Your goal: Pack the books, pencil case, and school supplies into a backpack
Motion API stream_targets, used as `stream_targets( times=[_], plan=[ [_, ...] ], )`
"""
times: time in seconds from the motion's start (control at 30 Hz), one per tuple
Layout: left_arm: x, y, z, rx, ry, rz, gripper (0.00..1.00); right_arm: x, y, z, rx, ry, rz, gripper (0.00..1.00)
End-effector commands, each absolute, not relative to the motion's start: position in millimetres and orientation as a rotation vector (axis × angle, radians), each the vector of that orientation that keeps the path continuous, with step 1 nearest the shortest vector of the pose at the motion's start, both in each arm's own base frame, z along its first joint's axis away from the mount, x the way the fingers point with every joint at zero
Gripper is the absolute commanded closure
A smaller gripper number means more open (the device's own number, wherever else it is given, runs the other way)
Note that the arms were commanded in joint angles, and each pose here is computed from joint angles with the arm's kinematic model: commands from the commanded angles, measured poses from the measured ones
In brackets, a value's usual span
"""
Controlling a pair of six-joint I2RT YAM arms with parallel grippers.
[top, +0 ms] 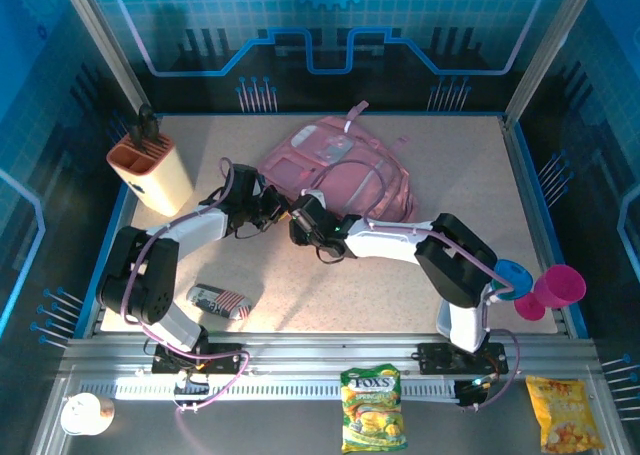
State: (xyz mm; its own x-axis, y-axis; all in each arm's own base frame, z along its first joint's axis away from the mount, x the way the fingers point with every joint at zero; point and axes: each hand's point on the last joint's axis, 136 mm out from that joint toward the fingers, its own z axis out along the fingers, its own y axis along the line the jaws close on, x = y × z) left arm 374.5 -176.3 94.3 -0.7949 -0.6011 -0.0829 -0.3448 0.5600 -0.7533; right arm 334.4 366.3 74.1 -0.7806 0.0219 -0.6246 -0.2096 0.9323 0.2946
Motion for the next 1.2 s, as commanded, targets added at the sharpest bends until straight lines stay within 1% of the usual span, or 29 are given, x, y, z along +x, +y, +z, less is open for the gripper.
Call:
stream_targets(
  times=[0.0, 0.2, 0.4, 0.7, 0.83, 1.0, 1.17],
  plan=[
    [365.2, -203.6, 135.8, -0.623, 2.440, -1.294, 1.00, 373.6, 357.3, 86.5, -0.059, 2.339, 0.377, 0.63],
    [364.3, -204.3, 142.4, -0.596, 2.435, -1.298, 1.00, 391.9, 355.8, 81.5, -0.039, 2.319, 0.303, 0.67],
    [365.7, -203.2, 142.9, -0.609, 2.441, -1.284, 1.00, 404.0, 360.4, 85.2, -0.015, 2.281, 0.348, 0.73],
    [373.6, -210.0, 144.8, -0.617, 2.435, -1.302, 1.00, 404.8, 357.5, 91.3, -0.022, 2.268, 0.399, 0.76],
    [372.8, -221.1, 139.5, -0.604, 2.464, -1.331, 1.00, 406.9, 355.5, 90.4, 0.002, 2.274, 0.418, 0.81],
    [370.9, -231.8, 137.3, -0.580, 2.492, -1.349, 1.00, 405.7, 340.0, 89.6, 0.030, 2.273, 0.373, 0.84],
    [373.7, -230.3, 137.3, -0.590, 2.483, -1.325, 1.00, 396.1, 318.0, 85.8, 0.038, 2.297, 0.316, 0.87]
  ],
)
